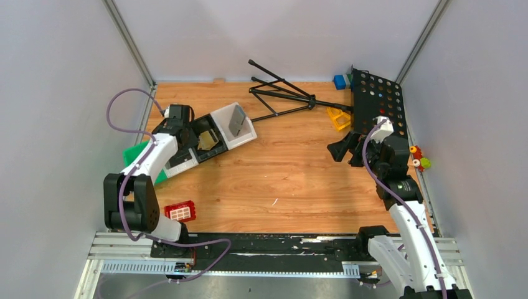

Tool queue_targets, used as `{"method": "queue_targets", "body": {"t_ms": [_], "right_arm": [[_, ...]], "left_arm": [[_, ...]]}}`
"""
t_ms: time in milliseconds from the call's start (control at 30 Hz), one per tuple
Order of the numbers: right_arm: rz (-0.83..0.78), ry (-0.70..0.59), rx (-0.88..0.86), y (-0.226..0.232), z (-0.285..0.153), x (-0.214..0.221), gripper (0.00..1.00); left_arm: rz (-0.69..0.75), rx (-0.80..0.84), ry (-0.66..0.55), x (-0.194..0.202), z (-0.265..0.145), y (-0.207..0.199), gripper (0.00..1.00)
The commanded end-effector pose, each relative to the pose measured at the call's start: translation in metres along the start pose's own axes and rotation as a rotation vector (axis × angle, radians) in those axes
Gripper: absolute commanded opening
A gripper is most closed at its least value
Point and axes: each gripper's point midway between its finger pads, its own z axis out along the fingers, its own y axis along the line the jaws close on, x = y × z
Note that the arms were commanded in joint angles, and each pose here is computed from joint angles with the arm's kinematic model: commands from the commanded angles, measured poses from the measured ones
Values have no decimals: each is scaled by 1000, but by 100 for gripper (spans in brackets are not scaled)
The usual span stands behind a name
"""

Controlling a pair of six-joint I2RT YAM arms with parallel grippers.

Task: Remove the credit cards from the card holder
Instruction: Move the storage box to the center of the board.

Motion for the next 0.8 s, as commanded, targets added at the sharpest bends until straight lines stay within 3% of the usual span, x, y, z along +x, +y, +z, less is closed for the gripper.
{"method": "queue_targets", "body": {"t_ms": [0,100,367,767], "right_arm": [[-14,-6,-128,24,-2,-5,97],[-12,21,-176,31,-1,-1,96],[56,131,-240,48,21,15,80],[6,277,-128,95,92,55,73]], "left_arm": [[80,354,-138,-44,-51,-58,0],[90,396,-125,-30,-62,-63,0],[107,501,-180,19,-77,-85,0],[141,617,-231,59,-70,-98,0]]}}
